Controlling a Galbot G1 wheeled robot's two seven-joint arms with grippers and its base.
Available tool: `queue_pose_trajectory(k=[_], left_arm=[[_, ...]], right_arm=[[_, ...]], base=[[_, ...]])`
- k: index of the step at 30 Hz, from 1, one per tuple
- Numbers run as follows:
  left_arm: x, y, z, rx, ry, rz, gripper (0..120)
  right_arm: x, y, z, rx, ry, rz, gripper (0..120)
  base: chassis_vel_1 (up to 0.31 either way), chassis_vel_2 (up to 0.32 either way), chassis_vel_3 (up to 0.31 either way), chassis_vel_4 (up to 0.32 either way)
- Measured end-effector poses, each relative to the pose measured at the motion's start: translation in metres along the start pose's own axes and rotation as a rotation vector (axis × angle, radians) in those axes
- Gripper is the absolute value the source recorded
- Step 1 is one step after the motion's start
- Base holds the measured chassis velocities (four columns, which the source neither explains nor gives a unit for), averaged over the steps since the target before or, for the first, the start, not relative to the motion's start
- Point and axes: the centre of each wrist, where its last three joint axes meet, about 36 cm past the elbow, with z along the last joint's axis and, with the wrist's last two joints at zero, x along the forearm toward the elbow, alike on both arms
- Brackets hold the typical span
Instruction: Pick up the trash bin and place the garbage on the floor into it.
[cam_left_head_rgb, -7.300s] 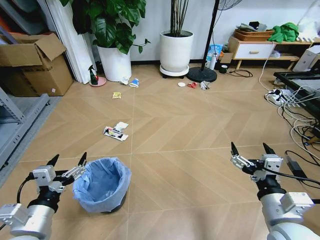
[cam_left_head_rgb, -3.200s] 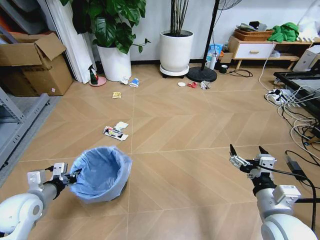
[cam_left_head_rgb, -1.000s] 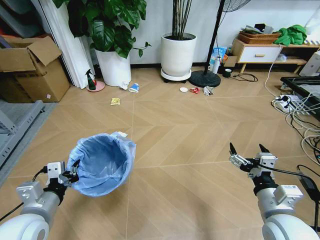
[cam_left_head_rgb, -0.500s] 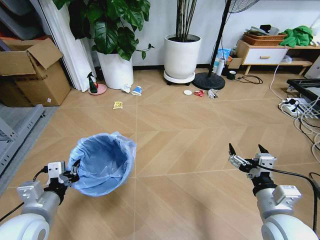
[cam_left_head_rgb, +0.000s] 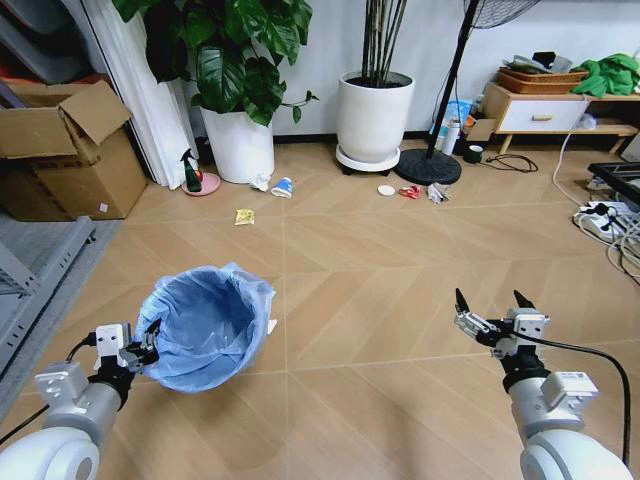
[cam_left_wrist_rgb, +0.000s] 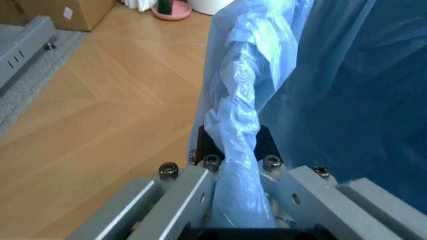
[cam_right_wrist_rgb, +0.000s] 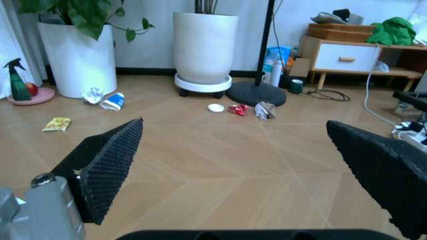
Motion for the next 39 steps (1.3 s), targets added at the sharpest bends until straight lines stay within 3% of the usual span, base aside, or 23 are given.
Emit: queue_pose_trajectory(k=[39], left_arm=[[-0.0031, 0.0018, 0.0044, 0.000, -0.008, 0.006, 0]], right_arm=[[-0.0010, 0.0012, 0.0038, 0.003, 0.007, 0.000, 100]], base=[[0.039, 0.191, -0.042, -0.190]])
